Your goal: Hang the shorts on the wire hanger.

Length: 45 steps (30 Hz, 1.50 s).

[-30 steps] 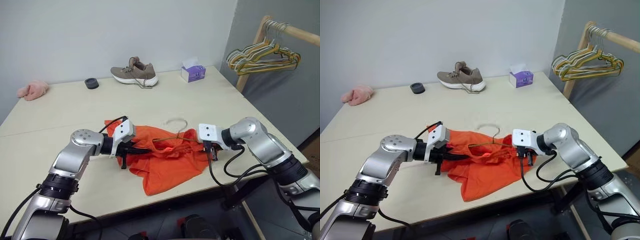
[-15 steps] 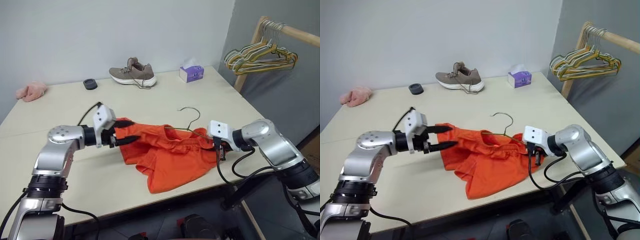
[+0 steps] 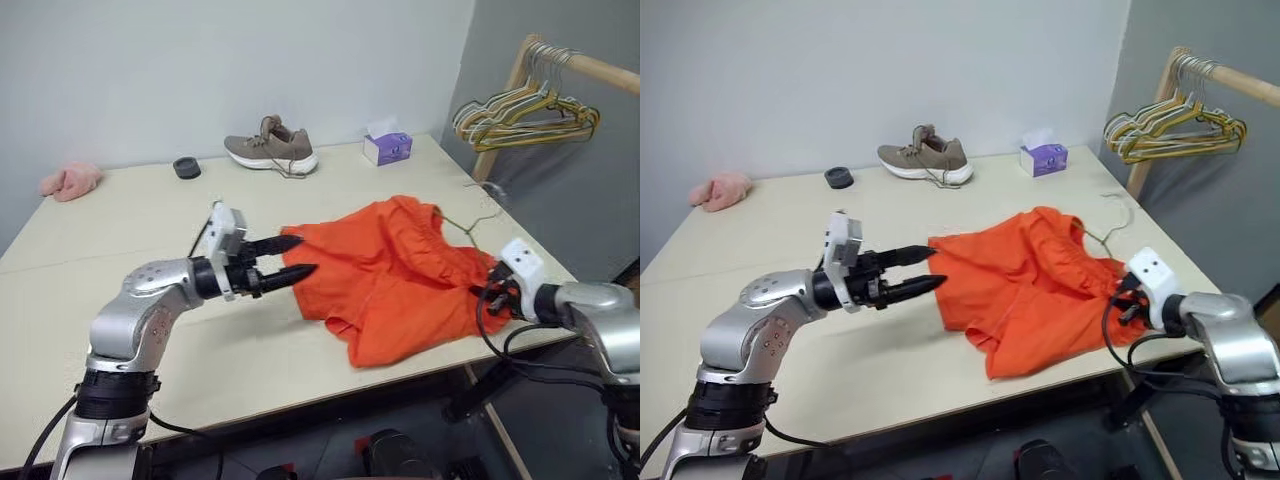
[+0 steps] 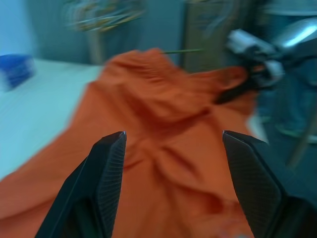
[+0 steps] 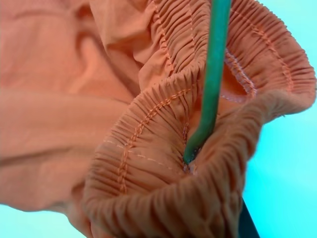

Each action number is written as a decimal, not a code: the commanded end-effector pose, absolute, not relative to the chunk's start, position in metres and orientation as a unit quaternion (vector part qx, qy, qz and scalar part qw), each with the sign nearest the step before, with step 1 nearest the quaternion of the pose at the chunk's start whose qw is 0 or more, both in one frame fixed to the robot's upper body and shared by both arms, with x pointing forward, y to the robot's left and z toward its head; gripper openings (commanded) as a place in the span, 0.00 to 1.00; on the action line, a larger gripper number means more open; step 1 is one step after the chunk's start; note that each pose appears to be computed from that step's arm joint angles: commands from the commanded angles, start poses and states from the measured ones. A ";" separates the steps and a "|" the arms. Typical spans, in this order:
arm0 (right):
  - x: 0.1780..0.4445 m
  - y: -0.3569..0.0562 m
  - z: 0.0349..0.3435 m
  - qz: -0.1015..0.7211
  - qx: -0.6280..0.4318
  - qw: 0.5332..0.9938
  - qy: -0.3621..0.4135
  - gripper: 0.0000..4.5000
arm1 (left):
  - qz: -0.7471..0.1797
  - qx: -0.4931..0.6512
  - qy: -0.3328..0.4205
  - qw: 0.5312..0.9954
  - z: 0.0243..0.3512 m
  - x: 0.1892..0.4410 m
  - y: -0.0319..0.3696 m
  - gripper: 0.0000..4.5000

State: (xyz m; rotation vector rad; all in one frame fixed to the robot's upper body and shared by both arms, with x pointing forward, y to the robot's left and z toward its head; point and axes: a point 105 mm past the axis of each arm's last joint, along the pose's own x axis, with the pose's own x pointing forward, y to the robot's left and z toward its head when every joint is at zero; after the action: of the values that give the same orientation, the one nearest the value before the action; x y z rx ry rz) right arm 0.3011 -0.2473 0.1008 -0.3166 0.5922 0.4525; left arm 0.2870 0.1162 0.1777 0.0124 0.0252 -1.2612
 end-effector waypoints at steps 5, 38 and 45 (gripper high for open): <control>0.289 -0.292 0.112 0.039 -0.088 0.957 0.273 0.00 | -0.647 0.004 -0.040 0.761 0.200 0.274 0.078 1.00; 0.307 -0.425 0.206 -0.316 0.095 0.922 0.204 0.00 | -0.713 0.017 -0.141 0.687 0.225 0.261 0.003 1.00; 0.308 -0.418 0.196 -0.302 0.123 0.916 0.232 0.00 | -0.729 0.004 -0.140 0.670 0.227 0.253 0.001 1.00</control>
State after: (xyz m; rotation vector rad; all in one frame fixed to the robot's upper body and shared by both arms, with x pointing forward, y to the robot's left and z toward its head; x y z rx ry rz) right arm 0.3071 -0.4181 0.1857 0.2371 0.5073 -0.6269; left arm 0.2613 0.0029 0.2158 0.0022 -0.2621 -1.6083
